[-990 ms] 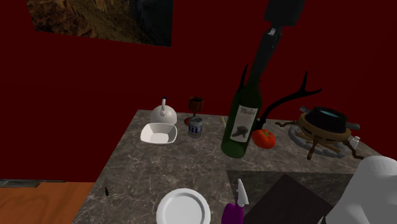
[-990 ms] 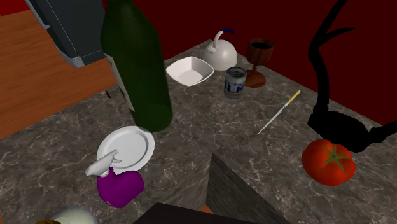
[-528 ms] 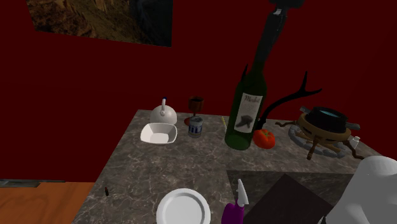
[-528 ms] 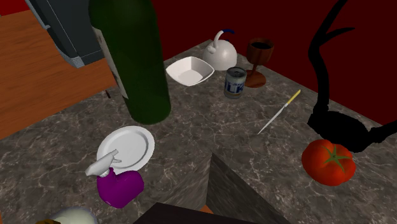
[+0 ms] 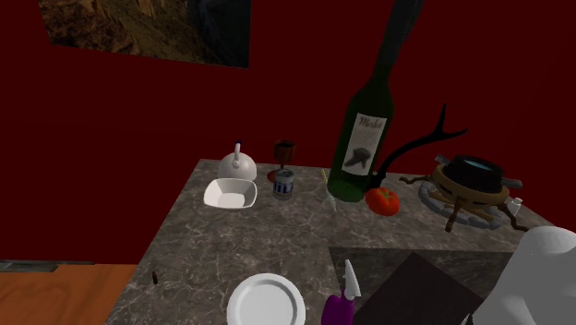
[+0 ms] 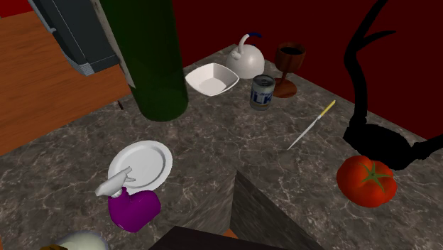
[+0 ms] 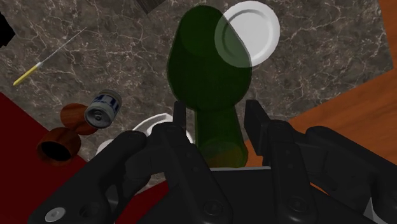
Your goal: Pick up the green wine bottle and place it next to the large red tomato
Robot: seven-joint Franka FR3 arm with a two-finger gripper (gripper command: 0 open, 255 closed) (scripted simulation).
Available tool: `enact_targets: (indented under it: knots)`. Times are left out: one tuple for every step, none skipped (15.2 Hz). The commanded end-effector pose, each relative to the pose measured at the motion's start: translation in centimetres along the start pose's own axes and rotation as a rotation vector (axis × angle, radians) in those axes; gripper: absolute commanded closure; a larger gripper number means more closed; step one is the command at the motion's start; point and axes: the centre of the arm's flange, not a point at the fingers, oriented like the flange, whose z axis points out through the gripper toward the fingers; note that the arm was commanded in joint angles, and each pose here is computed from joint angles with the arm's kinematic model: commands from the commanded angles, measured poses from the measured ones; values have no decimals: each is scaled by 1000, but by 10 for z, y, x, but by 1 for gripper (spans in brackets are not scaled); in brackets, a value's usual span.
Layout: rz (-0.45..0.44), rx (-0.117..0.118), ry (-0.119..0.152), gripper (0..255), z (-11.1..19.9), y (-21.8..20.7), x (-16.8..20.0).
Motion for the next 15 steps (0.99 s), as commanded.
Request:
enact_targets:
  knots:
    - [0, 0, 0, 255, -12, 1, 1]
    - [0, 0, 0, 255, -17, 1, 2]
    - [0, 0, 0, 255, -22, 1, 2]
    - [0, 0, 0, 255, -27, 1, 3]
    - [0, 0, 0, 255, -33, 1, 3]
    - [0, 0, 0, 255, -38, 2, 4]
    - [0, 0, 0, 255, -43, 2, 5]
    - [0, 0, 0, 255, -48, 2, 5]
    - [0, 0, 0, 255, -48, 15, 1]
    - [0, 0, 0, 255, -48, 27, -2]
    - [0, 0, 0, 255, -48, 40, -6]
    - [0, 0, 0, 255, -48, 53, -9]
    - [0, 0, 0, 255, -48, 65, -13]
    - [0, 0, 0, 255, -48, 78, -17]
    - [0, 0, 0, 255, -48, 91, -20]
